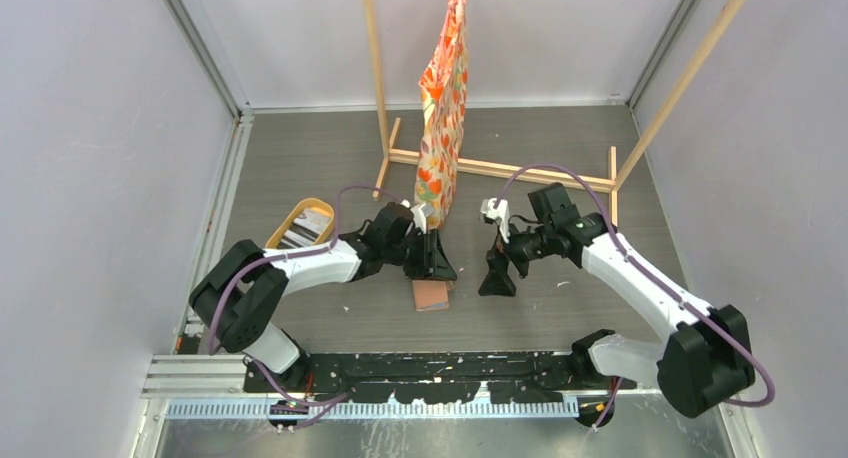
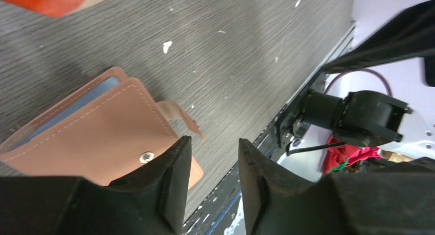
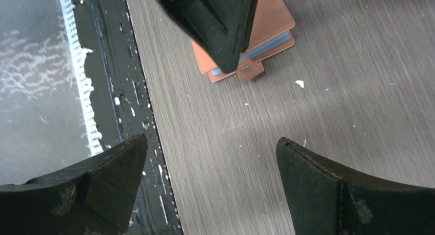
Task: Put the credit cards into the card holder
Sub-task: Move the card holder to the center of the board, then open the card holder at the center of the board.
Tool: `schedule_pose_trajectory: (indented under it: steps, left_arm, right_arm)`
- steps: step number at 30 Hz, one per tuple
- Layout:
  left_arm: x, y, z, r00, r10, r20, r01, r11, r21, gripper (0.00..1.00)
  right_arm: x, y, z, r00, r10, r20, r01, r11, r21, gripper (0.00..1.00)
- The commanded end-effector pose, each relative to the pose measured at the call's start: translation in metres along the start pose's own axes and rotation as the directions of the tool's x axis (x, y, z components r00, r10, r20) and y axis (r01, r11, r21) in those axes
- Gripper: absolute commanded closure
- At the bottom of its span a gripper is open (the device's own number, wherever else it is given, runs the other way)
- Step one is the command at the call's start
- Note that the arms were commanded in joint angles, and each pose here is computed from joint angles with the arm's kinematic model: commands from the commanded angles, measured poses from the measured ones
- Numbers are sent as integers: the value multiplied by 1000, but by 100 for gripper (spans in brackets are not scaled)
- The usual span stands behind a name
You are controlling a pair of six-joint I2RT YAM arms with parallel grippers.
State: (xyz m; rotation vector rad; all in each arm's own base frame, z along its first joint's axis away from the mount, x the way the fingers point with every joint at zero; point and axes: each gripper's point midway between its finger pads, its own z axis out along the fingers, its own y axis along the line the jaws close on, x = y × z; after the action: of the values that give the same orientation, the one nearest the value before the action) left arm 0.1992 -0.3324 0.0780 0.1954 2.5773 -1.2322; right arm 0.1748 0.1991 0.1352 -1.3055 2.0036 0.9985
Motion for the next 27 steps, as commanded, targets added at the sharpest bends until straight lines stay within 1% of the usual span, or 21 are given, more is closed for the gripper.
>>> schedule_pose_trajectory:
  steps: [1, 2, 4, 7, 8, 10, 12, 15, 16, 18, 21, 24, 27]
  left_arm:
    - [-12, -27, -2, 999, -9, 47, 3, 993, 117, 56]
    - [-12, -30, -4, 999, -9, 53, 2, 992, 127, 53]
    - [-14, -34, -9, 997, -2, 71, -9, 990, 144, 51]
    - [-18, -40, -20, 994, 8, 113, -26, 987, 158, 50]
    - [-19, -39, -24, 992, 10, 128, -30, 988, 150, 50]
    - [-20, -38, -39, 984, 30, 174, -52, 992, 119, 50]
    - [-22, -28, -53, 971, 42, 235, -55, 997, 51, 50]
    - [-20, -10, -77, 948, 51, 314, -41, 998, -38, 49]
    - [-19, -1, -84, 940, 51, 337, -28, 997, -73, 46]
    - [-17, 13, -96, 918, 46, 394, -1, 993, -114, 37]
    - [-13, 25, -106, 892, 24, 451, 34, 992, -121, 29]
    - [-7, 30, -107, 894, 11, 449, 47, 992, -119, 27]
    - [-3, 31, -104, 903, 0, 430, 53, 992, -110, 27]
  right_arm:
    - [-24, -9, 16, 987, 151, 52, -149, 988, -35, 0]
    - [-25, -9, 19, 981, 187, 45, -184, 981, -53, 0]
    - [-27, -15, 24, 965, 260, 35, -258, 964, -57, 0]
    - [-23, -24, 34, 933, 360, 21, -359, 933, -40, 1]
    - [-24, -26, 37, 917, 397, 26, -396, 917, -39, 2]
    - [-24, -31, 42, 893, 448, 37, -447, 894, -25, 5]
    - [-27, -36, 50, 867, 495, 51, -496, 868, 6, 9]
    - [-22, -39, 65, 851, 525, 19, -525, 848, 70, 12]
    - [-22, -38, 72, 846, 533, 4, -531, 843, 81, 13]
    - [-14, -42, 83, 828, 560, -29, -553, 824, 125, 15]
    - [-1, -43, 99, 814, 571, -109, -550, 817, 173, 24]
    - [9, -43, 109, 801, 574, -169, -541, 816, 205, 34]
    - [13, -45, 112, 795, 576, -189, -537, 814, 222, 46]
